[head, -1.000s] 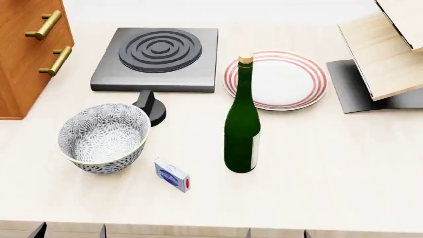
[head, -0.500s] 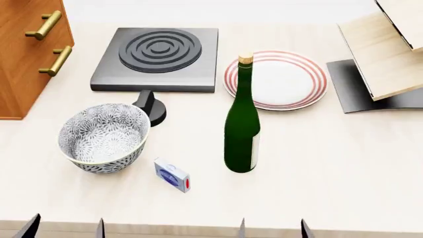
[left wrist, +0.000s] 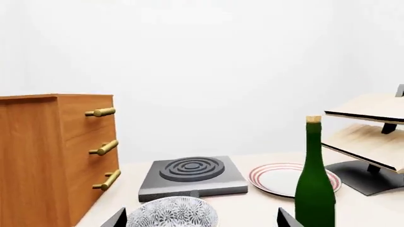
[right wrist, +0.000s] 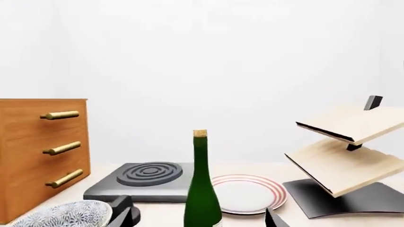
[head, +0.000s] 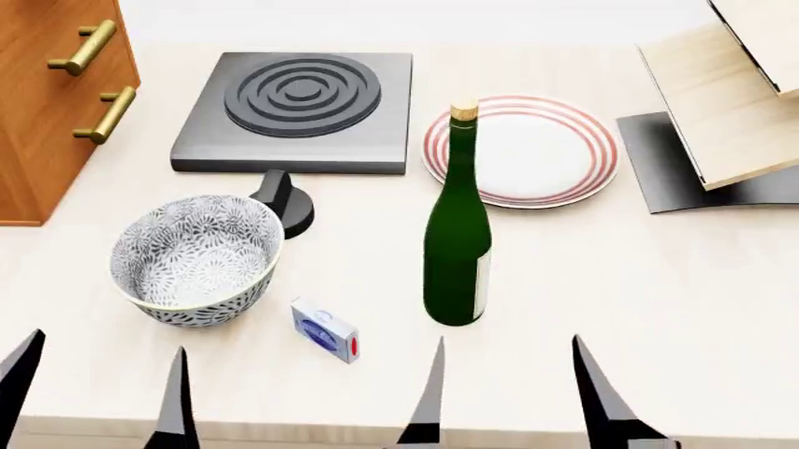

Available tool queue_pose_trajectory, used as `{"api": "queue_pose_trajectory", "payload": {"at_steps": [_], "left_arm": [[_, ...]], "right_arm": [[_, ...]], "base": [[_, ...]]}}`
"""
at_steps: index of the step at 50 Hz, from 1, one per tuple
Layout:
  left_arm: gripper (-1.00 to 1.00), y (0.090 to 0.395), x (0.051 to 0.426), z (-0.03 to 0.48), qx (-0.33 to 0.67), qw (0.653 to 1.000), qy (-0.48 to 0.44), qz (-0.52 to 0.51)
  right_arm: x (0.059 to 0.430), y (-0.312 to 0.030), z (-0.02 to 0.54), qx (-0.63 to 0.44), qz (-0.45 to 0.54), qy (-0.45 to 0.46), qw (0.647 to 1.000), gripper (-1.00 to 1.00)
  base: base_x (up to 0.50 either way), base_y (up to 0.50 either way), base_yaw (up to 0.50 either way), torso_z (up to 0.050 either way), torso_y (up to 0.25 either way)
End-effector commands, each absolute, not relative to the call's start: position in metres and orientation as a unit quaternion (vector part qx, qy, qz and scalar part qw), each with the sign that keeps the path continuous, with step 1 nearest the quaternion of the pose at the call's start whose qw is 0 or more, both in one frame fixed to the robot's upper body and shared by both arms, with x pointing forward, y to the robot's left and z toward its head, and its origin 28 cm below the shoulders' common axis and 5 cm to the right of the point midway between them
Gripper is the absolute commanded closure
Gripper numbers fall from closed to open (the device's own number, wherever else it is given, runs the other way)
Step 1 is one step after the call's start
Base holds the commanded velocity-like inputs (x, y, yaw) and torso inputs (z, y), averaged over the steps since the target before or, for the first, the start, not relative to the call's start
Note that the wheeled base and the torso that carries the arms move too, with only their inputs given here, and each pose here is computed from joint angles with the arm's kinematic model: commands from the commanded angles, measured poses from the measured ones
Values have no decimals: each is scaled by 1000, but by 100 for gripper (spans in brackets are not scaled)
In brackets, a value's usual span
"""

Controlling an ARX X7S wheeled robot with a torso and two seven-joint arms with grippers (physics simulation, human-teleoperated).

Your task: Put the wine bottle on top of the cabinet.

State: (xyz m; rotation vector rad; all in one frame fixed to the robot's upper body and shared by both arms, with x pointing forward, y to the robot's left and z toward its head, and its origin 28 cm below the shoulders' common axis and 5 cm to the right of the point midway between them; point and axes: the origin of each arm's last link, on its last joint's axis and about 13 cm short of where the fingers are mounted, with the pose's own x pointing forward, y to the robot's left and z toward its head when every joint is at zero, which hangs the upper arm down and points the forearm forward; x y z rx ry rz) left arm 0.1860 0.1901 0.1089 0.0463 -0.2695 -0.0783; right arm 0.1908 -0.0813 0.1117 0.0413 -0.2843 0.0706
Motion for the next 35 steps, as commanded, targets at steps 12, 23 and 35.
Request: {"api": "queue_pose_trajectory", "payload": {"at_steps": [12,23,35], "left_arm": [[-100,186,167,151,23,979,-196,-44],[-100,185,165,157,22,977,-205,-48],[-100,185,165,159,22,977,-206,-48]], "right_arm": [[168,-81,164,35,46,-214,975,-100],[171,-82,163,31,41,-213,976,-100],[169,-81,166,30,50,-223,973,-100]], "base": [[0,0,0,0,0],[0,0,0,0,0],[247,0,0,0,0]]}}
